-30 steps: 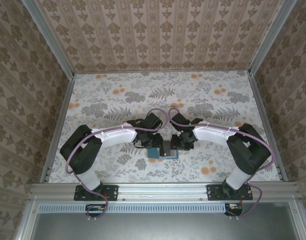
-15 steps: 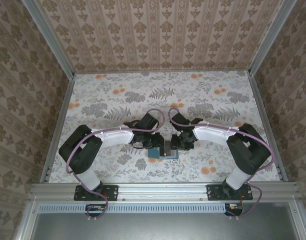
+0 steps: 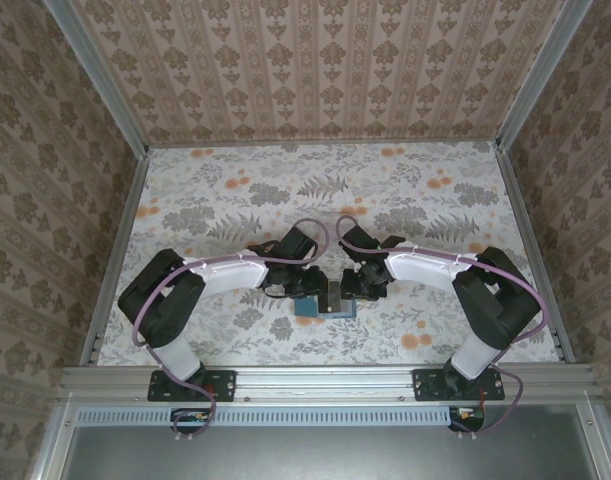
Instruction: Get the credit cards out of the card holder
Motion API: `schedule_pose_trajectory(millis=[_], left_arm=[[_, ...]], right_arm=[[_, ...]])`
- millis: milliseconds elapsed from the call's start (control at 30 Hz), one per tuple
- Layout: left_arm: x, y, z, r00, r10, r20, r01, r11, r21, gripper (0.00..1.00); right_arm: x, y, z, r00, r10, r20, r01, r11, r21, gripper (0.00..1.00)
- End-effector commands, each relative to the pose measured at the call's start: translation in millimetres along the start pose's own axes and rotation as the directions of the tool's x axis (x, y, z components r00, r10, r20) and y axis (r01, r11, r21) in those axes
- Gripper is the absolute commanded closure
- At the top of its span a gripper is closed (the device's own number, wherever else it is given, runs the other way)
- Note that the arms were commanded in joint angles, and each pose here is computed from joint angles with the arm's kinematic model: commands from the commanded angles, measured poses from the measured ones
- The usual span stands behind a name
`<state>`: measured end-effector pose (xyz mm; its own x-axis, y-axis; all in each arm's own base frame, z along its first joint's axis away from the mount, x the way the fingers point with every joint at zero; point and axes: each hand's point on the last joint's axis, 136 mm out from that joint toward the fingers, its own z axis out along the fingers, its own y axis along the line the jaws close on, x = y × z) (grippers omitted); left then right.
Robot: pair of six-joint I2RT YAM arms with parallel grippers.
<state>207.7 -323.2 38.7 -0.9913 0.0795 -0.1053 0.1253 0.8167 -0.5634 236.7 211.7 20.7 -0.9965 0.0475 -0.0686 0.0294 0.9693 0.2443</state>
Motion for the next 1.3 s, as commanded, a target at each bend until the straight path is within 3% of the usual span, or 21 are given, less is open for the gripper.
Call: schedule_pose_trajectory(millis=[0, 167, 567, 933, 1267], left_arm=[[-2, 5, -10, 1.000, -0.017, 0.026, 0.018, 1.000, -0.022, 0.75], [1, 16, -8, 0.999, -0.029, 0.014, 0.030, 0.997, -0.065, 0.73], [9, 13, 13, 0.998, -0.038, -0.052, 0.037, 0.999, -0.025, 0.73], [4, 7, 7, 0.999, -0.035, -0.014, 0.036, 0.999, 0.014, 0.86], [7, 16, -3, 1.000, -0.029, 0.001, 0.029, 0.999, -0.033, 0.90]], right_arm=[[2, -9, 0, 1.000, -0.004, -0.013, 0.005, 0.999, 0.044, 0.64], [2, -9, 1, 1.000, -0.005, -0.015, 0.006, 0.999, 0.046, 0.64], [2, -8, -1, 1.000, -0.008, -0.014, 0.008, 0.999, 0.044, 0.64], [2, -10, -3, 1.000, -0.009, -0.008, 0.010, 0.999, 0.054, 0.65], [-2, -35, -11, 0.999, -0.032, 0.010, 0.029, 0.981, 0.193, 0.67]])
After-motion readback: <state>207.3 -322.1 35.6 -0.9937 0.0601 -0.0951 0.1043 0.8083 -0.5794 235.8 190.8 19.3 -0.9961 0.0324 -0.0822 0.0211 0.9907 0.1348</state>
